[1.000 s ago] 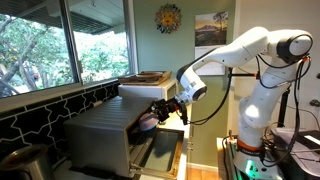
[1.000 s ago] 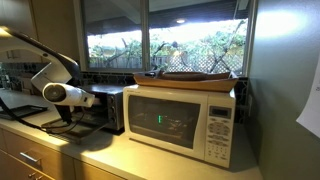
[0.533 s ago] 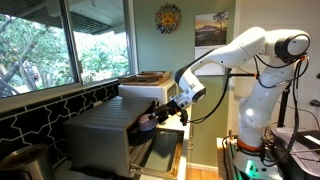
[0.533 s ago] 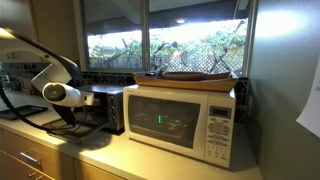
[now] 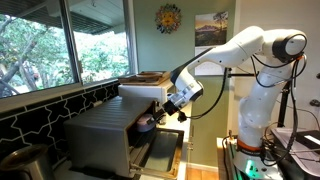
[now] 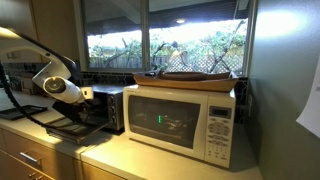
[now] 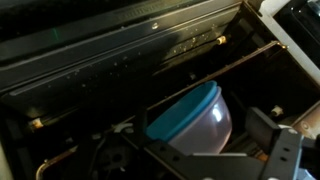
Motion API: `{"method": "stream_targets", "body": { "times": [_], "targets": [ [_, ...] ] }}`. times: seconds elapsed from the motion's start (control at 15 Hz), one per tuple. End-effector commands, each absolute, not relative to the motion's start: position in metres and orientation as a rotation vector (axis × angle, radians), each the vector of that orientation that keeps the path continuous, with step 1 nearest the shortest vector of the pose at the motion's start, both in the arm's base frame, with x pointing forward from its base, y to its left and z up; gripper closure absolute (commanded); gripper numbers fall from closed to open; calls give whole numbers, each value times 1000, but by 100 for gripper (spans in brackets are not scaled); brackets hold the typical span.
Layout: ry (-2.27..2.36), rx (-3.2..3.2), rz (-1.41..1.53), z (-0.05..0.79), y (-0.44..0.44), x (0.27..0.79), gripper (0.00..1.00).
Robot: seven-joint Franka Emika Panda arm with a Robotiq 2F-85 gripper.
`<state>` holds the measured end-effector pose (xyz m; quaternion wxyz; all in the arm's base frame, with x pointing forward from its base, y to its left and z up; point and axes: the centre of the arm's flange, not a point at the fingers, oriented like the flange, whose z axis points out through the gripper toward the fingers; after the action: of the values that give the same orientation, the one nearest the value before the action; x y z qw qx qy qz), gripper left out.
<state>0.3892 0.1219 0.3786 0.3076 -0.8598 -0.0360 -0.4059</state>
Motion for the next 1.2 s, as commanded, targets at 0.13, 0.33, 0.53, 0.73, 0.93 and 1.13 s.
{"method": "stream_targets", "body": {
  "times": [0.13,0.33,0.53,0.73,0.93,1.13],
  "targets": [
    [-237,-2470,-982,395,130,402,0],
    [-283,-2524,-960,405,136,405,0],
    [-315,-2540,-924,416,142,406,0],
    [-334,-2543,-911,429,142,407,0],
    [-319,-2562,-900,436,141,411,0],
    [-260,-2620,-846,436,140,416,0]
  ]
}}
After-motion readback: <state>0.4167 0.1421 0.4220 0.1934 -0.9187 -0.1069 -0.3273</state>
